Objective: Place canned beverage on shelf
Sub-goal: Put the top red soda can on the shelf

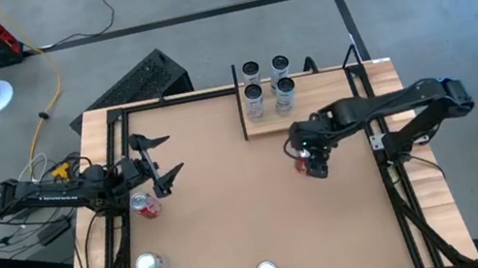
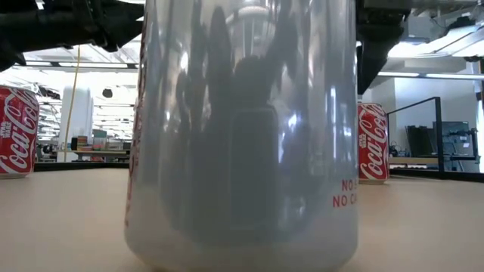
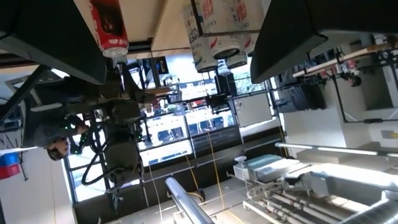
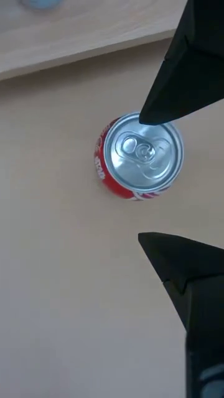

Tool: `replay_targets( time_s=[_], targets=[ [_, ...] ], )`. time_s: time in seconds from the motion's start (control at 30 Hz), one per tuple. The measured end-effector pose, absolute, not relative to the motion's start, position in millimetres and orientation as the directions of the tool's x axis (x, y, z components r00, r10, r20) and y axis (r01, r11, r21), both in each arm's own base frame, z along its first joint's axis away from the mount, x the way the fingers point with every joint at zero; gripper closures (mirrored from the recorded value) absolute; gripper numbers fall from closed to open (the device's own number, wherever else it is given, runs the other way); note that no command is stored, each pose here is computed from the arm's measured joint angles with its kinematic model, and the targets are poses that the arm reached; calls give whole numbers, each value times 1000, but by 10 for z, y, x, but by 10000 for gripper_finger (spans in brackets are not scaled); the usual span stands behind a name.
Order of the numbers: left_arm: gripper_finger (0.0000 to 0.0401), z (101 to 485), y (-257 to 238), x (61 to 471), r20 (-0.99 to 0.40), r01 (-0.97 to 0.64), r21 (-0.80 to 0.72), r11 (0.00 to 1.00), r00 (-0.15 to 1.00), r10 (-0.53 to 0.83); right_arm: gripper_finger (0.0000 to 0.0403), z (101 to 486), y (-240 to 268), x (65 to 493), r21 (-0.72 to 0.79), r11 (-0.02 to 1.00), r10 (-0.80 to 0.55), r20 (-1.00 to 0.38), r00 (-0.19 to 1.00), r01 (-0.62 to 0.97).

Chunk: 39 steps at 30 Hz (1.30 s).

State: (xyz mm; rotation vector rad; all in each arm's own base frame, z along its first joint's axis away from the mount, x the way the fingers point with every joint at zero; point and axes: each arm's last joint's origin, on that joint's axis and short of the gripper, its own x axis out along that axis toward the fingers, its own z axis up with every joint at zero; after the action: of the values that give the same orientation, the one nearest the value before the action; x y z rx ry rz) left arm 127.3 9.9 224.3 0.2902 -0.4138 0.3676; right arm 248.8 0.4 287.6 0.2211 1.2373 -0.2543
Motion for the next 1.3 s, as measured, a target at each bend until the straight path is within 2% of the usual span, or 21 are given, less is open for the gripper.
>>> replay_targets(
  time_s=[0.5,0.67,0.9,1.1,1.3],
  targets=[
    [15,2232,99,1279,428,-393,191,900,858,284,36,2577,-75,2577,-74,949,-99,-993,68,306],
    [15,2225,99,1283,421,-391,194,900,861,284,34,2631,-53,2563,-41,951,-73,-993,94,307],
    [15,2220,99,1285,416,-392,204,897,864,284,33,2889,-35,2641,-5,952,-68,-979,195,305],
    [15,2219,98,1286,415,-392,204,897,864,283,33,2877,-39,2658,-26,969,-75,-979,191,244],
    [15,2218,98,1287,413,-391,205,897,866,283,33,2864,-68,2655,-38,967,-88,-979,187,253]
  ],
)
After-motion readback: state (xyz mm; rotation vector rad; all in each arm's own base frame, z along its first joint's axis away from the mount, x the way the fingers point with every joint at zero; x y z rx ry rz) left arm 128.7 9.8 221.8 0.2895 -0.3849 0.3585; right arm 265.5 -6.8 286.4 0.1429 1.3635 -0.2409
